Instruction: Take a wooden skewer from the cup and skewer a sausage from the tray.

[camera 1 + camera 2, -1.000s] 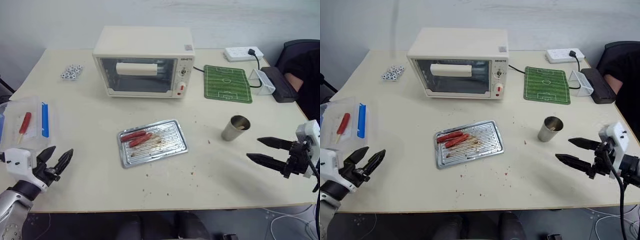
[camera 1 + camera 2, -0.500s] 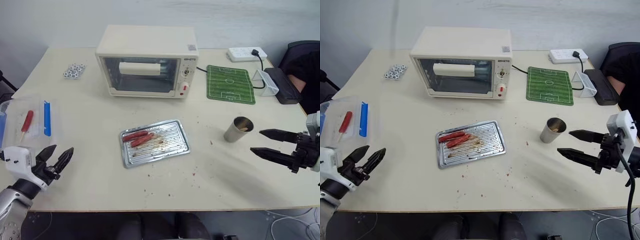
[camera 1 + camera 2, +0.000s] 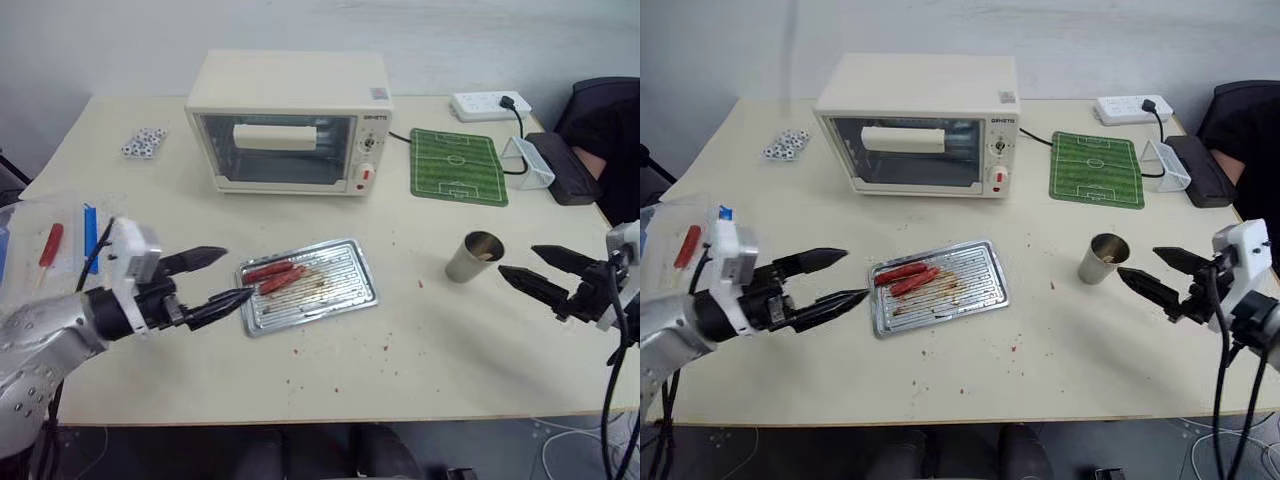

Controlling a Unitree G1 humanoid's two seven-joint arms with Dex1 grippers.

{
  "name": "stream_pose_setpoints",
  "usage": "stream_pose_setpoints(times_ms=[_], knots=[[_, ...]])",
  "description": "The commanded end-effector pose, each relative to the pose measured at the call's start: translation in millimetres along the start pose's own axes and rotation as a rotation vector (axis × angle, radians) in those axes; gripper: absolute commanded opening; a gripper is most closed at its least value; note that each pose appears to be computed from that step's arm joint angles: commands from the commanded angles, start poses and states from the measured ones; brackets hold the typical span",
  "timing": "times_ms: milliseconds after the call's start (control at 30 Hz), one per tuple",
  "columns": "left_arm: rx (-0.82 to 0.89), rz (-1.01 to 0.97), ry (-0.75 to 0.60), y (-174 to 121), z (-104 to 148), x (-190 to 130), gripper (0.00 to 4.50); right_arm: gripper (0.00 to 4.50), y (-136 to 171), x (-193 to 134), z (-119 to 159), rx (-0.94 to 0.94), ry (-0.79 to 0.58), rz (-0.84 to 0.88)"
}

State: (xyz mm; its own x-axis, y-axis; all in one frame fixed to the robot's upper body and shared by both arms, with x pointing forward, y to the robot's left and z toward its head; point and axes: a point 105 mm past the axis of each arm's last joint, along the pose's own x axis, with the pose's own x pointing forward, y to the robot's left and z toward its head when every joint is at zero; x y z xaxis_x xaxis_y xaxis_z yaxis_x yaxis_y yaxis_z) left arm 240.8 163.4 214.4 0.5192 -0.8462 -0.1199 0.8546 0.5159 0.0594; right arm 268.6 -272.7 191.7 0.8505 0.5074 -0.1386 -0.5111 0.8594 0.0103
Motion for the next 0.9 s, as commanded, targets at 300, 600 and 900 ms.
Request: stream_pose_setpoints(times_ms=[300,600,900], knots=[[0.097,-0.209,-0.058,-5,26,45,4.5,3.21,19,24,-2,-0.001,-0.081,-0.008],[0.116,-0.204,-0.092,-1,32,53,4.5,2.72,12,31,-4,-0.01,-0.094,-0.051],[0.123,-0.192,-0.099,2,32,54,4.5,0.65,15,30,-6,-0.013,-0.083,-0.05]])
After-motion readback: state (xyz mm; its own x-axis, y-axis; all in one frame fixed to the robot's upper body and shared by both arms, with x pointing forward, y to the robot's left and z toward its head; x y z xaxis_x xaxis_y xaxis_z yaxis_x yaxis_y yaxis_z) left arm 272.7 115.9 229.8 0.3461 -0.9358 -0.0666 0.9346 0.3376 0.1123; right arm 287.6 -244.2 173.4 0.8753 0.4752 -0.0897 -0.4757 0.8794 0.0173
